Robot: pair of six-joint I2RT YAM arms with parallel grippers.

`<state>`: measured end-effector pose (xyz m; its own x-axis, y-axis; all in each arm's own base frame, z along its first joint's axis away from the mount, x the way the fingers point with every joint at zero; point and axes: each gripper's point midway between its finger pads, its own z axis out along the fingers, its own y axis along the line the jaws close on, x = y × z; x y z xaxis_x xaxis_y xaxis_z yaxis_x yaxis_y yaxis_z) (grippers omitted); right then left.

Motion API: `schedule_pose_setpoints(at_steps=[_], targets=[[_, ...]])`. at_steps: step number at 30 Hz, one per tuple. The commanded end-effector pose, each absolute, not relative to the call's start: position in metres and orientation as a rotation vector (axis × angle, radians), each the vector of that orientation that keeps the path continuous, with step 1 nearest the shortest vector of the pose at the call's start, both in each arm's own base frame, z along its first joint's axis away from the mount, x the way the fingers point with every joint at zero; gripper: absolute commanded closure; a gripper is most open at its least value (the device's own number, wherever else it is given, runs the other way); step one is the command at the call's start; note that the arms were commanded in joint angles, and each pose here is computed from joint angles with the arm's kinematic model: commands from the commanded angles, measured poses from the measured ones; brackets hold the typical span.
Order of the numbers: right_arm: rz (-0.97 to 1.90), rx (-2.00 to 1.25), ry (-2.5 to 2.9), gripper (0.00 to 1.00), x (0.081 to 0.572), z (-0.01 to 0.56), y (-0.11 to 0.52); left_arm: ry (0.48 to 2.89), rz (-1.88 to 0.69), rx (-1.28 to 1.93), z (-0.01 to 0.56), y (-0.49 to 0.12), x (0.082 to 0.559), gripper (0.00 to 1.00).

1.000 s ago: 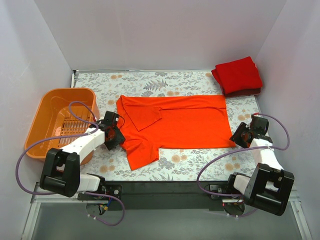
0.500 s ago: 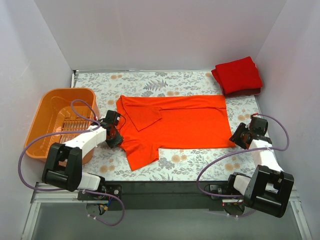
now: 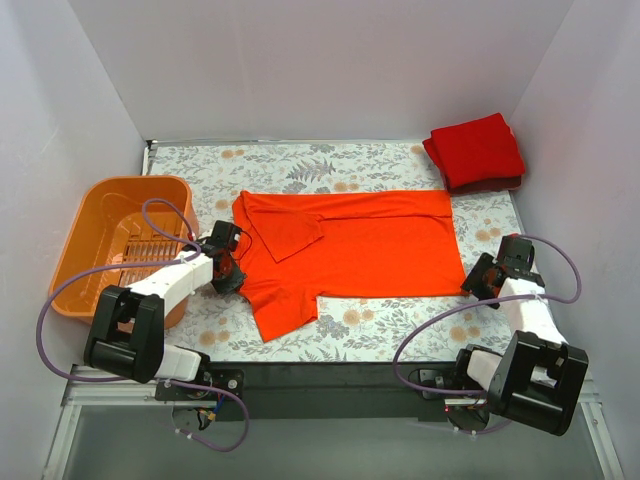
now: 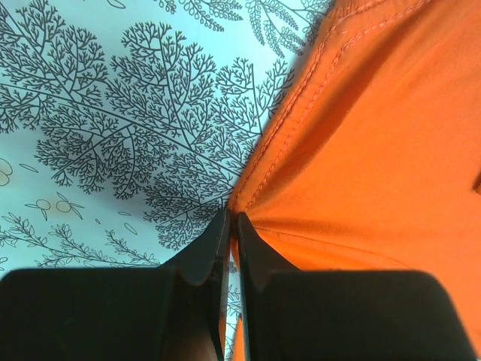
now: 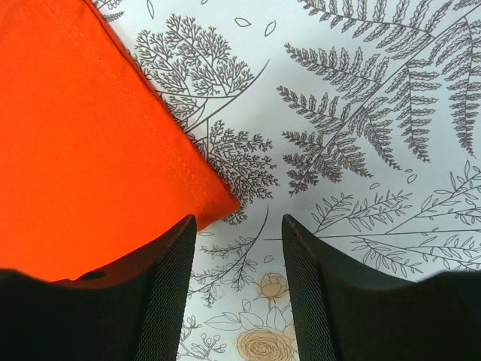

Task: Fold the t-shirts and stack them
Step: Fold the tshirt

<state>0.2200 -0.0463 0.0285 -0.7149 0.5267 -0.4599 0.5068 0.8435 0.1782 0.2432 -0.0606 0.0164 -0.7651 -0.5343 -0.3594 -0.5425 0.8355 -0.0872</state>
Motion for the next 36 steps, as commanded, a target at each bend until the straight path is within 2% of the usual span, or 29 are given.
schedule_pose_setpoints(at_steps=[1, 10, 15, 21, 25, 30, 33, 35, 36], targets=[[0.042, 0.755, 2.518, 0.43, 0.228, 0.04, -0.05, 2.66, 0.078, -0.796, 0.014, -0.054, 0.238, 1.0], [0.179, 0.758, 2.522, 0.46, 0.247, 0.043, -0.037, 2.653, 0.063, -0.789, 0.016, -0.055, 0.239, 1.0], [0.2, 0.784, 2.568, 0.47, 0.239, 0.025, -0.032, 2.66, 0.069, -0.787, 0.014, -0.055, 0.238, 1.0], [0.158, 0.802, 2.582, 0.54, 0.232, 0.018, -0.035, 2.665, 0.068, -0.785, 0.014, -0.055, 0.239, 1.0], [0.15, 0.791, 2.597, 0.63, 0.231, 0.015, -0.036, 2.662, 0.059, -0.789, 0.014, -0.056, 0.24, 1.0], [0.145, 0.785, 2.603, 0.69, 0.229, 0.012, -0.037, 2.672, 0.064, -0.785, 0.012, -0.057, 0.239, 1.0], [0.123, 0.786, 2.611, 0.82, 0.226, 0.012, -0.038, 2.673, 0.057, -0.781, 0.012, -0.057, 0.239, 1.0], [0.102, 0.79, 2.609, 0.97, 0.224, 0.013, -0.041, 2.671, 0.055, -0.781, 0.012, -0.058, 0.24, 1.0], [0.102, 0.792, 2.613, 0.99, 0.222, 0.013, -0.04, 2.674, 0.058, -0.781, 0.011, -0.057, 0.239, 1.0]])
